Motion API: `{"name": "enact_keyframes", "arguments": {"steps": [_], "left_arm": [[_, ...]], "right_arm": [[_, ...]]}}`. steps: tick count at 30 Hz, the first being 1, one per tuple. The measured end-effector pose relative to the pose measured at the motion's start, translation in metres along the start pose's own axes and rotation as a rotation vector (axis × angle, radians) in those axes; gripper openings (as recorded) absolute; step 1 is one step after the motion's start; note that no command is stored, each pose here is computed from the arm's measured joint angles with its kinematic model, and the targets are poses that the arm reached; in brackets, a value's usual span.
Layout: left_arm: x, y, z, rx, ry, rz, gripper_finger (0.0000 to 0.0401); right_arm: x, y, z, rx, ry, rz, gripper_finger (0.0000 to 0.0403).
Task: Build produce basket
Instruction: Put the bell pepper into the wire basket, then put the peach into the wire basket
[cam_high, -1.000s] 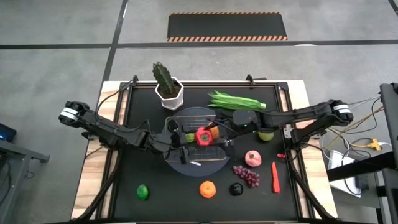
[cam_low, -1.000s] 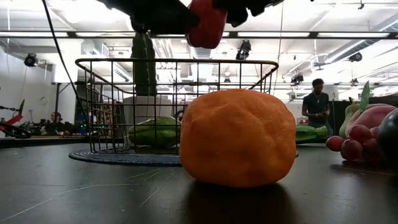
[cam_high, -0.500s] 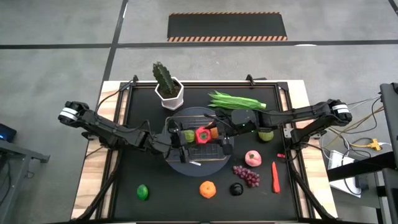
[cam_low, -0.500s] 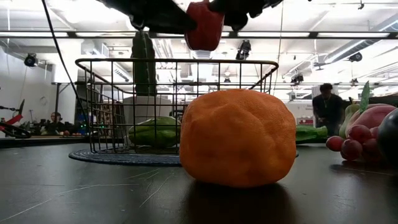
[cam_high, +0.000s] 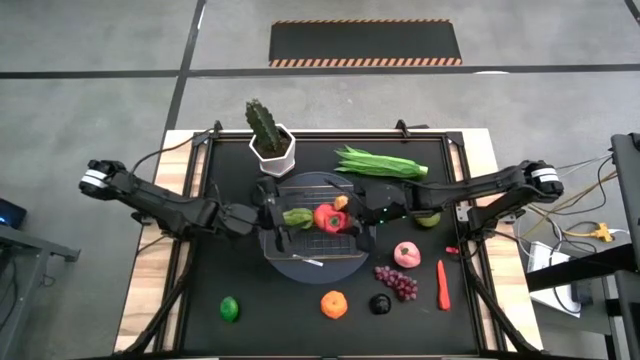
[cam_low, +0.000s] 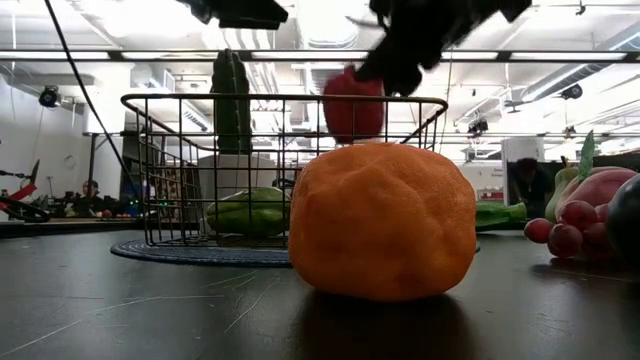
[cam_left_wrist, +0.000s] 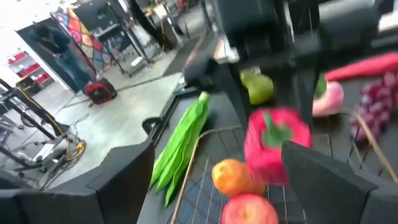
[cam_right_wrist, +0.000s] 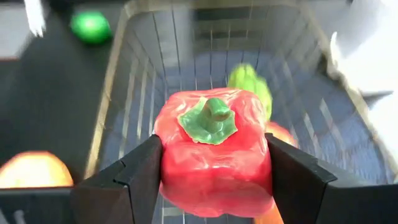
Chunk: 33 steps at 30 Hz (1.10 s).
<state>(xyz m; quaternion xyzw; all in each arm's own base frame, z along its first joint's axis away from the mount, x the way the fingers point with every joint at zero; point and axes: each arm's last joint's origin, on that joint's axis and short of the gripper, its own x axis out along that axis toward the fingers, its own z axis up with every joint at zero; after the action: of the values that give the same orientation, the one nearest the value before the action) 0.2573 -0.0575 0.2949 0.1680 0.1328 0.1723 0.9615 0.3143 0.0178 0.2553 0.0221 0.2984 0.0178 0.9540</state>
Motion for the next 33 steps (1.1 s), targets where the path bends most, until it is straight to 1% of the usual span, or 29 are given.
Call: {"name": "enact_keyframes", "arguments": {"steps": [3, 6, 10, 13, 18, 22, 26, 30, 33], "left_arm": [[0.0, -0.001, -0.004, -0.061, -0.066, 0.011, 0.0331], [0.001, -0.007, -0.012, -0.111, -0.095, 0.001, 0.0331], [0.0, -0.01, -0.02, -0.196, -0.095, -0.011, 0.0331], [0.0, -0.01, -0.021, -0.222, -0.09, -0.012, 0.0331], [0.0, -0.01, -0.021, -0.224, -0.091, -0.012, 0.0331], [0.0, -0.01, -0.021, -0.225, -0.091, -0.012, 0.0331], [0.0, -0.01, -0.021, -0.233, -0.091, -0.012, 0.0331], [0.0, -0.01, -0.021, -0.261, -0.091, -0.014, 0.0331], [0.0, -0.011, -0.021, -0.309, -0.092, -0.027, 0.0331]], "right_arm": [[0.012, -0.001, -0.011, 0.0, 0.053, -0.004, 0.0233], [0.023, -0.001, -0.02, -0.011, 0.105, -0.006, 0.0238], [0.037, -0.002, -0.034, -0.04, 0.193, -0.002, 0.0253], [0.044, -0.002, -0.038, -0.052, 0.208, -0.001, 0.0268], [0.046, -0.003, -0.039, -0.05, 0.219, 0.002, 0.03], [0.04, -0.003, -0.036, -0.057, 0.209, -0.002, 0.0325], [0.028, -0.003, -0.028, -0.087, 0.17, -0.002, 0.034], [0.005, -0.002, -0.021, -0.107, 0.173, -0.006, 0.0339], [-0.018, -0.002, -0.012, -0.107, 0.137, -0.005, 0.033]]}}
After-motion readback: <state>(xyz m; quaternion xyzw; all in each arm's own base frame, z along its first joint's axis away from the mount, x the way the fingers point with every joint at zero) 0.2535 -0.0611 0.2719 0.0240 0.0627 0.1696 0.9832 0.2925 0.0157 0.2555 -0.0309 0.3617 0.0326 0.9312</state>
